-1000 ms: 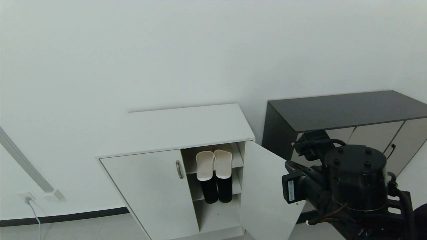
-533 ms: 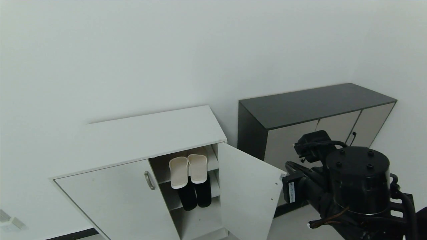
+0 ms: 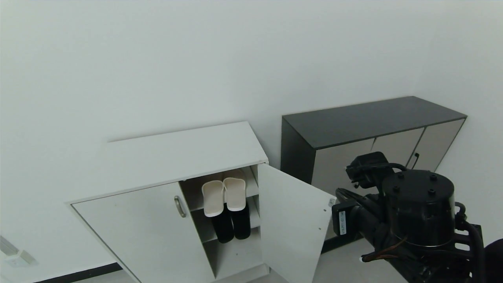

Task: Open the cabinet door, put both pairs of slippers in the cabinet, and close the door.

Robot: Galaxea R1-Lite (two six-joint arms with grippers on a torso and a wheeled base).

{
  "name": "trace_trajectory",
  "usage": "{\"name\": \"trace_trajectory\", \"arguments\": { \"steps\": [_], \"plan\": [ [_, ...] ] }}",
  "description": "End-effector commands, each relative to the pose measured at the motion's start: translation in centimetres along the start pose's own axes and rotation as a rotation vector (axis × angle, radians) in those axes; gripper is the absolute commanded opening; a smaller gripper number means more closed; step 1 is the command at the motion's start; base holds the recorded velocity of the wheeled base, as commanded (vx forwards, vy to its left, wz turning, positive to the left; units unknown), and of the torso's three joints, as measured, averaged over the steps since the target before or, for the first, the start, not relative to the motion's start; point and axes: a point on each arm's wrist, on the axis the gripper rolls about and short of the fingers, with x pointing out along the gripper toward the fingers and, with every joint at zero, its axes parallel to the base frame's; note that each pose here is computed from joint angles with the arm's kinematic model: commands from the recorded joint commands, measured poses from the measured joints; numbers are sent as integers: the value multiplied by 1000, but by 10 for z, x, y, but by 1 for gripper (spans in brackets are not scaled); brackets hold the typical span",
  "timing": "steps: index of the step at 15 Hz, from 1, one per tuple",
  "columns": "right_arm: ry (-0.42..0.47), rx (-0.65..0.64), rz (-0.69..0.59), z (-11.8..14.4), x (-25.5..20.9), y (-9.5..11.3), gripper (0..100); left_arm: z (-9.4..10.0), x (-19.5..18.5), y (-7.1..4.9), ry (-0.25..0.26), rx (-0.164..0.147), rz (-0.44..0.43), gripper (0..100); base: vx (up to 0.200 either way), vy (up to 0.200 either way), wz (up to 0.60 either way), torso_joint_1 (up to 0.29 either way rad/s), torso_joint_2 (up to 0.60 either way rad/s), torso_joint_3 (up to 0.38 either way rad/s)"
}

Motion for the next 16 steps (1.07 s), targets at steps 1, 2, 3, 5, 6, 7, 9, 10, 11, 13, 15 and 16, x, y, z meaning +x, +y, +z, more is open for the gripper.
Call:
{"name": "trace_trajectory", "arguments": {
  "steps": [1, 2, 3, 5, 6, 7, 9, 10, 11, 13, 15, 16],
  "plan": [
    [3, -2, 0, -1, 1, 1, 0, 0, 0, 0, 0, 0, -2, 0, -200, 0, 0, -12, 2, 2],
    [4, -3, 0, -2, 1, 1, 0, 0, 0, 0, 0, 0, -2, 0, -200, 0, 0, -7, -2, -2],
    [2, -1, 2, -2, 3, 2, 0, 0, 0, 0, 0, 0, -2, 0, -200, 0, 0, -2, -2, 2],
    [-18, 18, -17, 3, 9, 0, 0, 0, 0, 0, 0, 0, -2, 0, 0, 0, 0, 0, 0, 0],
    [-40, 34, -46, 14, 17, -5, 0, 0, 0, 0, 0, 0, -2, 0, 0, 0, 0, 0, 0, 0],
    [-49, 46, -75, 24, 30, -16, 0, 0, 0, 0, 0, 0, -2, 0, 0, 0, 0, 0, 0, 0],
    [-31, 64, -112, 42, 57, -46, 0, 0, 0, 0, 0, 0, -2, 0, 0, 0, 0, 0, 0, 0],
    [-6, 74, -128, 45, 67, -55, 0, 0, 0, 0, 0, 0, -2, 0, 0, 0, 0, 0, 0, 0],
    [9, 101, -127, 48, 80, -64, 0, 0, 0, 0, 0, 0, -2, 0, 0, 0, 0, 0, 0, 0],
    [29, 149, -110, 45, 107, -75, 0, 0, 0, 0, 0, 0, 0, 0, 0, 0, 0, 0, 0, 0],
    [73, 176, -89, 31, 139, -82, 0, 0, 0, 0, 0, 0, -2, 0, 0, 0, 0, 0, 0, 0],
    [92, 192, -77, 24, 152, -85, 0, 0, 0, 0, 0, 0, -2, 0, 0, 0, 0, 0, 0, 0]
  ]
}}
